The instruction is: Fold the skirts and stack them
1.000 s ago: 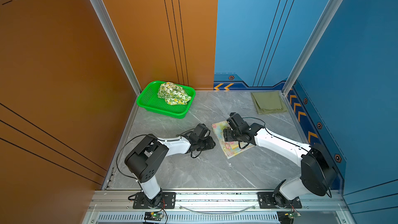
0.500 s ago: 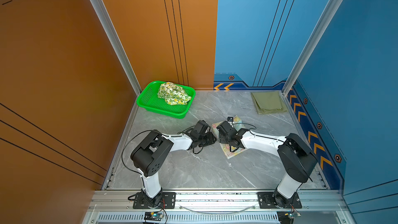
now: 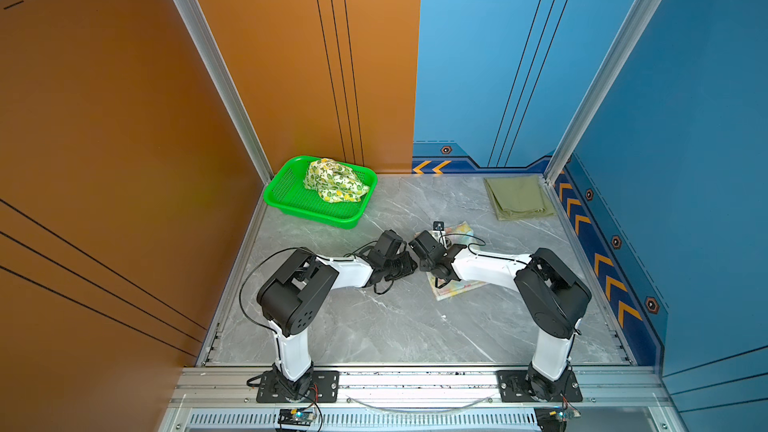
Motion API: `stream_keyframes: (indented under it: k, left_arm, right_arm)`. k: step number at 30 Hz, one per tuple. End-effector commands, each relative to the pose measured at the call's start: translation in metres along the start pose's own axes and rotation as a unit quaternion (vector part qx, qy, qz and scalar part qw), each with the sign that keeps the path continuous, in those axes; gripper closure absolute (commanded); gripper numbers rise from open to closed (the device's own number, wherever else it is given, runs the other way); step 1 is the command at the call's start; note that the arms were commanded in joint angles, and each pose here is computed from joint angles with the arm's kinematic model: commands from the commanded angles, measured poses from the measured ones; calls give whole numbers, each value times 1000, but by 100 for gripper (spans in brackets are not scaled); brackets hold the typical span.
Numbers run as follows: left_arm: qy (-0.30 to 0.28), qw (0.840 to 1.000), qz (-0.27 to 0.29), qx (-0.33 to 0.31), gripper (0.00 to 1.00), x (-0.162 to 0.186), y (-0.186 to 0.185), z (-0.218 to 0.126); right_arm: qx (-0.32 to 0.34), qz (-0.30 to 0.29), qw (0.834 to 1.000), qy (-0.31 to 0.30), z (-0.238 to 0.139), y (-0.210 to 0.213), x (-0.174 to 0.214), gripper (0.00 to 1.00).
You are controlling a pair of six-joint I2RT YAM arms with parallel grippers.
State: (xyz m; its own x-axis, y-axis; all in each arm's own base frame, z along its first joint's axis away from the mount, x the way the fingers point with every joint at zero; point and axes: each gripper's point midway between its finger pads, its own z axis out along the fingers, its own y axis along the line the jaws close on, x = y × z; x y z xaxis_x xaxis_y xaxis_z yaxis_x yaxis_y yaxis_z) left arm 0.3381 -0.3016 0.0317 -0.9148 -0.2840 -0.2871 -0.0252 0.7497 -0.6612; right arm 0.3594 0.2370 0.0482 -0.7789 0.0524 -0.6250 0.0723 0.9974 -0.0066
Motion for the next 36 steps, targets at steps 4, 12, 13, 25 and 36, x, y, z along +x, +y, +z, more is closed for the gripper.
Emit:
stream_keyframes:
  k: [4,12,13,25,36]
  left_arm:
    - [11,999,-25,-38,73,12,22,18]
    - [9,999,-34,-35,73,19,24,28]
    - [8,999,-36,-35,73,19,24,28]
    - [4,998,-46,-38,73,19,30,31]
    - [4,998,-54,-38,73,19,29,35]
  right_arm:
    - [-7,-22,1000,13,-6,-8,-11,100]
    - [-4,-63,998,21,-16,-15,-12,83]
    - [0,-70,997,20,-17,-16,-12,75]
    - [28,-103,994,38,1,-17,-5,45]
    - [41,-111,991,66,28,-16,8,68]
